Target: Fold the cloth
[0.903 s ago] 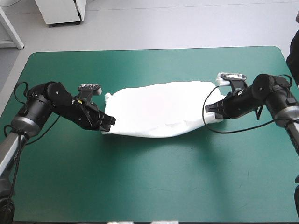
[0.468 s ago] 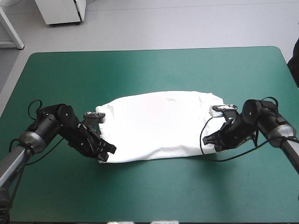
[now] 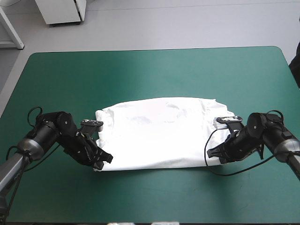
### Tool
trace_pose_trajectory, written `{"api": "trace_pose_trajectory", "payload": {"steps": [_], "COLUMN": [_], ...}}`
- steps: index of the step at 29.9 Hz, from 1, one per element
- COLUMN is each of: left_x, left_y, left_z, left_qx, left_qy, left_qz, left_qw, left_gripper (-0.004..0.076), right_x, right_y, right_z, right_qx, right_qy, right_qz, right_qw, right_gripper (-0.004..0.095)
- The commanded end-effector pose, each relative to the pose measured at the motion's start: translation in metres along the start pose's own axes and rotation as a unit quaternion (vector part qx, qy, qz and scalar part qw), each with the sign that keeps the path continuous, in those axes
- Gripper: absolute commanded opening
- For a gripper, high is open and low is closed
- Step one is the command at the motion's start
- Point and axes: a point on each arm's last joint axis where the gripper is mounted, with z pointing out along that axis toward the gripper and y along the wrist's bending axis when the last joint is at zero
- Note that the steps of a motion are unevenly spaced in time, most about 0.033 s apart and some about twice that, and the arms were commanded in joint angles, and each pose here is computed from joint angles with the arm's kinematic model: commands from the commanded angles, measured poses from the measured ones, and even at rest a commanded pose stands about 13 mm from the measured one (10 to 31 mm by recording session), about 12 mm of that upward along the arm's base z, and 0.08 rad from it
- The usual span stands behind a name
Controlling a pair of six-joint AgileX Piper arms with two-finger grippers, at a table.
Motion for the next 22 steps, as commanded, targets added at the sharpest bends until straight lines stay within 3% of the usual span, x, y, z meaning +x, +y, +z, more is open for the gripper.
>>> {"api": "trace_pose_trajectory", "payload": {"steps": [1,6,8,13,17,22], "left_x": [0.006,0.018,0.026,0.043,0.034,-0.002], "left_y": [-0.008,-0.013,-0.016,-0.026,-0.026,-0.012], "left_z": [-0.011,-0.025,-0.036,-0.080,-0.125,-0.133], "left_qx": [0.010,0.009,-0.001,-0.035,-0.103,-0.171], "left_qy": [0.002,-0.014,-0.038,-0.157,-0.297,-0.320], "left_qz": [0.006,0.005,0.007,0.013,0.009,0.011], "left_qw": [1.000,1.000,0.999,0.987,0.949,0.932], "left_gripper": [0.0079,0.0288,0.0359,0.0400,0.0400,0.0405], "right_x": [-0.001,0.008,0.010,0.011,0.005,-0.002], "right_y": [0.003,0.006,0.005,0.006,0.010,0.015], "right_z": [-0.012,-0.027,-0.040,-0.093,-0.124,-0.147], "right_qx": [0.000,0.006,0.030,0.090,0.103,0.102], "right_qy": [-0.021,-0.031,-0.052,-0.142,-0.190,-0.235], "right_qz": [-0.005,-0.010,-0.006,-0.004,-0.001,-0.005], "right_qw": [1.000,0.999,0.998,0.986,0.976,0.967], "right_gripper": [0.0201,0.0527,0.0588,0.0598,0.0598,0.0598]}}
